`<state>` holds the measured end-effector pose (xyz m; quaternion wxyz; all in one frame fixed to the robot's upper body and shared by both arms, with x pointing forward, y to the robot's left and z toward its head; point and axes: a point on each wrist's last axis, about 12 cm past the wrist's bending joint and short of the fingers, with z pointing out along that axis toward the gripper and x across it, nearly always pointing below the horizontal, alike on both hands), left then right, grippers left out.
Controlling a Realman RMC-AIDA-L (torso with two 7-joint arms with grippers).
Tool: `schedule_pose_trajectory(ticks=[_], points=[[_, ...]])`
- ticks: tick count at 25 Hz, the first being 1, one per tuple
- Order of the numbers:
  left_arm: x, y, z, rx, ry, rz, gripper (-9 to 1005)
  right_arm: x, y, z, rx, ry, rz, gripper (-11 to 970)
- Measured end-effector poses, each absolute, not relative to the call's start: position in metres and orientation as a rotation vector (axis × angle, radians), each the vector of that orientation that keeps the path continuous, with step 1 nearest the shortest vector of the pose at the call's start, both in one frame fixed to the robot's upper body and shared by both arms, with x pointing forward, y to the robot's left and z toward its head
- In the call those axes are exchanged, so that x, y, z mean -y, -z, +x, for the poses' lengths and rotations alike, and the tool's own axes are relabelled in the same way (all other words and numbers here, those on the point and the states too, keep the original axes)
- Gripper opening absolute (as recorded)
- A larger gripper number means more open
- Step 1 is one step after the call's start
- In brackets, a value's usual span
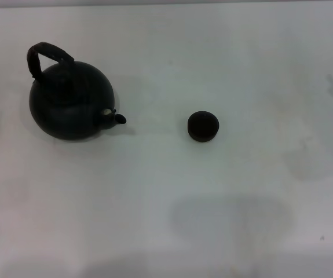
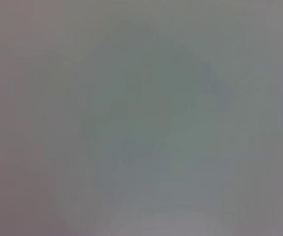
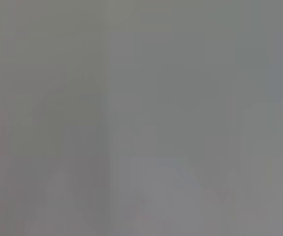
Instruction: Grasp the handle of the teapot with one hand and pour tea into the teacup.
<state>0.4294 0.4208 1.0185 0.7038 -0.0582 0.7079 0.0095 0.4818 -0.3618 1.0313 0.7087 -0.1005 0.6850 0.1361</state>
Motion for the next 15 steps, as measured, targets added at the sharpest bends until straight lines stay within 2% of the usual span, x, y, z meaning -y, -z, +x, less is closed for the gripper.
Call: schedule_pose_trajectory(ticks=[15], points=[[-0.41, -1.02, 0.449, -1.556, -0.028, -0.117, 741, 0.363, -1.019, 0.475, -1.563, -0.221, -0.148, 825]])
